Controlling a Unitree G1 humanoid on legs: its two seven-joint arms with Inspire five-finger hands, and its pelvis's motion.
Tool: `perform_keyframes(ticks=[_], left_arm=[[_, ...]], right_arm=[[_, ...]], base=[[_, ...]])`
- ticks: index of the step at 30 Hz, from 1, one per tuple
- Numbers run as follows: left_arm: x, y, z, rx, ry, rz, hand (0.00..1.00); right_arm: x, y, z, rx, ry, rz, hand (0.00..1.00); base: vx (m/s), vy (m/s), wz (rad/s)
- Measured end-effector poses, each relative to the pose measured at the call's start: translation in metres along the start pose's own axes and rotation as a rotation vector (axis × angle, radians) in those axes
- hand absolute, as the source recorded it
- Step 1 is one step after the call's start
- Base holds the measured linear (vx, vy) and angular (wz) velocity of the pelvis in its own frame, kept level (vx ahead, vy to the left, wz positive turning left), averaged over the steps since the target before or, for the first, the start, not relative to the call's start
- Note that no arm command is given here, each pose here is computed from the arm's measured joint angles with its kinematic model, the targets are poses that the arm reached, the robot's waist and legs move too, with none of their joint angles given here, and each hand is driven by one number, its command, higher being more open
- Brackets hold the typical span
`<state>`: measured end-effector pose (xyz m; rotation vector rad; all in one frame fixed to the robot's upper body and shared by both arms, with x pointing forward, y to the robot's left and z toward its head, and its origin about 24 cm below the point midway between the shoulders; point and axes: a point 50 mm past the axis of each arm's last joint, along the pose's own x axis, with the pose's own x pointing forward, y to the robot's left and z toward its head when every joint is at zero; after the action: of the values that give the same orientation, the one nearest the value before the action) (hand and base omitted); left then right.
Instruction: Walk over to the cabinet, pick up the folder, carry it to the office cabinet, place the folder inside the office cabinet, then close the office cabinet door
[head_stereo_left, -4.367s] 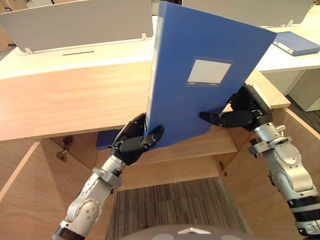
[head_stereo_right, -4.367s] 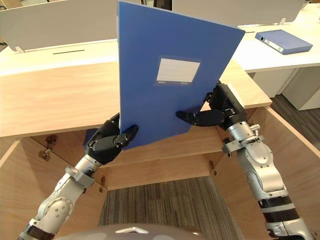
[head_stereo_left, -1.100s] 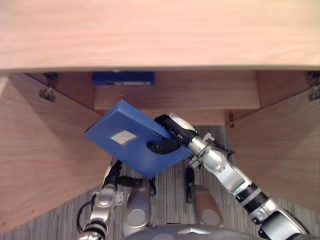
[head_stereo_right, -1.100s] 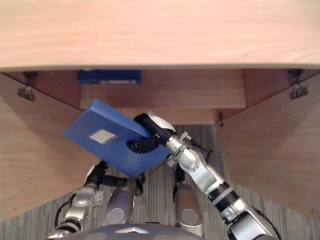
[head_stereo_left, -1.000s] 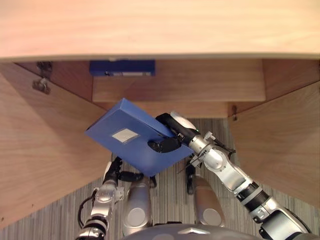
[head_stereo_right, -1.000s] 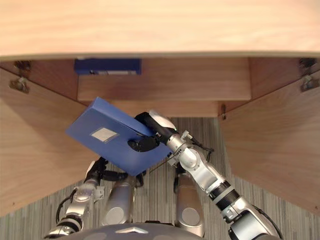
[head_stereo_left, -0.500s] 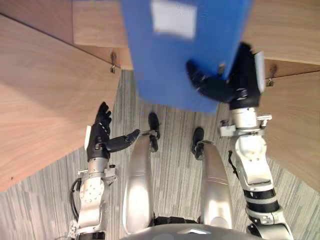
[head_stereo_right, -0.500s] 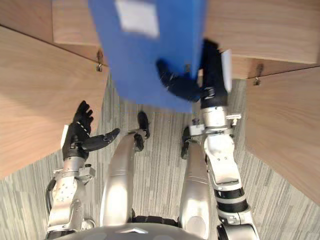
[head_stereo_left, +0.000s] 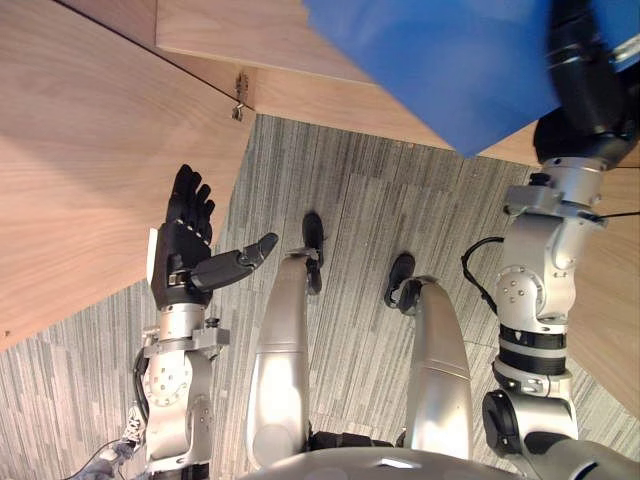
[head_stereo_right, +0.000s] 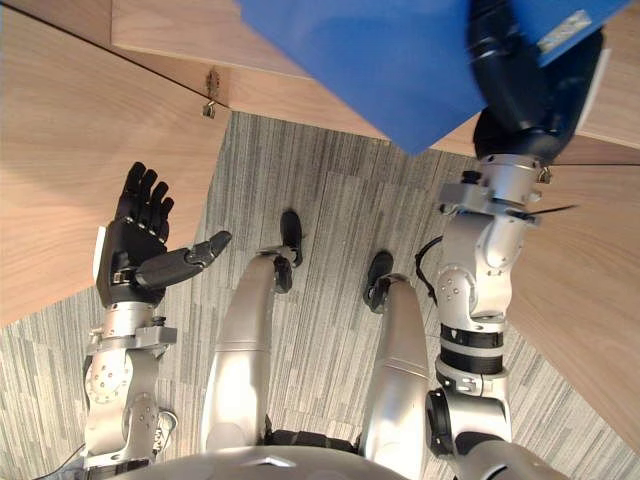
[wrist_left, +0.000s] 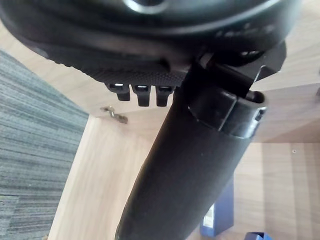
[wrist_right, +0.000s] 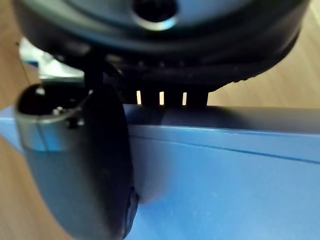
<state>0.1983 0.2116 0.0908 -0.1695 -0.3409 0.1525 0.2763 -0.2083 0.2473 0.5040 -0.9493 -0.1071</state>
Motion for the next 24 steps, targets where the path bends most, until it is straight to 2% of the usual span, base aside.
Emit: perform_keyframes(ticks=[6,15,17,19,24], left_arm=[[-0.001,0.000,0.002,-0.024,-0.008,-0.001,1.00],[-0.001,-0.003,0.007,-0.030,-0.016,-0.032,1.00],[0.011,-0.015,-0.006,-0.088,0.006,-0.060,1.00],[0.023,-0.024,-0.021,-0.064,0.068,-0.071,1.00],[0.022,-0.024,-0.030,-0.070,0.107,-0.041,1.00]], right_arm=[[0.012,-0.017,-0.010,0.158,0.027,-0.133,0.00],[0.042,-0.026,-0.024,0.294,0.083,-0.221,0.00],[0.058,-0.019,-0.026,0.362,0.075,-0.236,0.00],[0.079,-0.005,-0.028,0.471,0.078,-0.244,0.00],[0.100,-0.007,-0.018,0.575,0.045,-0.315,0.00]], base=[[-0.05,0.011,0.02],[-0.06,0.027,0.01],[-0.07,0.046,-0.04],[-0.08,0.048,-0.01],[-0.05,0.021,-0.02]])
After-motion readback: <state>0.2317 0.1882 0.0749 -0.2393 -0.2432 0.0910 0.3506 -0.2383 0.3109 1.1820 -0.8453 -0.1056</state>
